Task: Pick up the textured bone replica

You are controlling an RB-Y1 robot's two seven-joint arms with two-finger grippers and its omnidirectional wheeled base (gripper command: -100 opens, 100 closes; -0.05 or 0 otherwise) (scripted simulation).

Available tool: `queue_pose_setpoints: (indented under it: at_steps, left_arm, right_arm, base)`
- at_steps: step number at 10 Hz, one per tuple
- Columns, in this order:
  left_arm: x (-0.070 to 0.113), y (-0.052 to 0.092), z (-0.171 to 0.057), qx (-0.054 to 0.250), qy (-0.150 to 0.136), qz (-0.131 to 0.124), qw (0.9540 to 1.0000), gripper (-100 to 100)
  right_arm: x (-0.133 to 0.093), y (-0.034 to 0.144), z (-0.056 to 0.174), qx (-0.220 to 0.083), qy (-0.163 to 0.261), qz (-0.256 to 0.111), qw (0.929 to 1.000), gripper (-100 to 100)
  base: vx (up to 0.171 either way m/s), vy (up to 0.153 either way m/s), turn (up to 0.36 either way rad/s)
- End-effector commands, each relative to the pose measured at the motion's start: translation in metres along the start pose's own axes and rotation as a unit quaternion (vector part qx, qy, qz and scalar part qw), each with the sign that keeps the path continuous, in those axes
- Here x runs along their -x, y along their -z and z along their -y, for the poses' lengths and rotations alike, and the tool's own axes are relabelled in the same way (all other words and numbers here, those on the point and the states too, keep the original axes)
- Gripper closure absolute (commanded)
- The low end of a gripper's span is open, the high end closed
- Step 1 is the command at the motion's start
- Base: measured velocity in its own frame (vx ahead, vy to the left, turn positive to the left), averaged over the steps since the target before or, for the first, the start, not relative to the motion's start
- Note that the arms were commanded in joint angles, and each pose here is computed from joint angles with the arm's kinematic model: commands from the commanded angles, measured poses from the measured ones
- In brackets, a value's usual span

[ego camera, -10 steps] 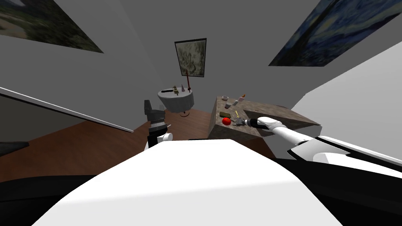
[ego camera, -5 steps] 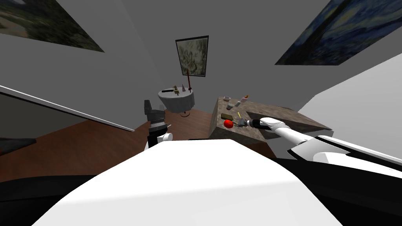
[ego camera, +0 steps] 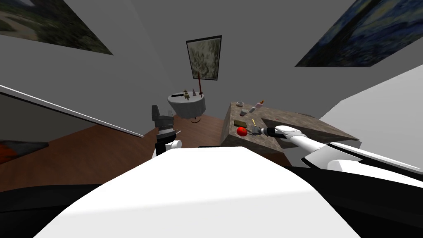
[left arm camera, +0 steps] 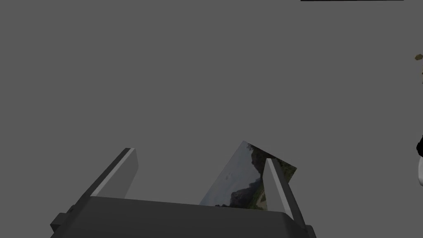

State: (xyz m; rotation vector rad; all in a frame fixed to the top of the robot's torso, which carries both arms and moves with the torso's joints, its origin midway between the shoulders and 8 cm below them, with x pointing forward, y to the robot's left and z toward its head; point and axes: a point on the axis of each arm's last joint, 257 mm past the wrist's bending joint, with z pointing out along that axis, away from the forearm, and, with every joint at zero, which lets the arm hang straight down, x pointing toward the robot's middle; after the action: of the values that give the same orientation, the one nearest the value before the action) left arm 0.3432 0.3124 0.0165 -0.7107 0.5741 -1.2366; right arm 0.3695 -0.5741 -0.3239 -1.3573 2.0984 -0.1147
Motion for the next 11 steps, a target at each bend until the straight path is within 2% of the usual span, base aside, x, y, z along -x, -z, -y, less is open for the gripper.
queue_pose_setpoints:
  at_steps: [1,3,4,5,6,11]
  left_arm:
    - [0.0,0.0,0.0,0.0,0.0,0.0,1.0,0]
    - [0.0,0.0,0.0,0.0,0.0,0.0,1.0,0]
    - [0.0,0.0,0.0,0.0,0.0,0.0,1.0,0]
    - [0.0,0.0,0.0,0.0,0.0,0.0,1.0,0]
    - [0.0,0.0,0.0,0.0,0.0,0.0,1.0,0]
    - [0.0,0.0,0.0,0.0,0.0,0.0,1.0,0]
  right_arm:
    - [-0.004,0.003,-0.003,-0.002,-0.005,0.003,1.0,-100]
    - [-0.024,0.011,-0.016,0.001,-0.01,-0.007,0.9999,-100]
    - [-0.021,0.011,-0.013,-0.005,-0.016,0.0,0.9999,-100]
    - [-0.031,0.016,-0.019,-0.004,-0.018,-0.005,0.9998,-100]
    - [-0.029,0.016,-0.018,-0.007,-0.021,-0.002,0.9997,-100]
    - [-0.056,0.031,-0.03,-0.018,-0.032,-0.012,0.9993,-100]
  base:
    - [0.024,0.024,0.054]
    - [0.035,0.027,0.106]
    - [0.022,0.016,0.037]
    - [0.014,0.02,0.068]
    - [0.009,0.015,0.039]
    - [0.013,0.015,0.064]
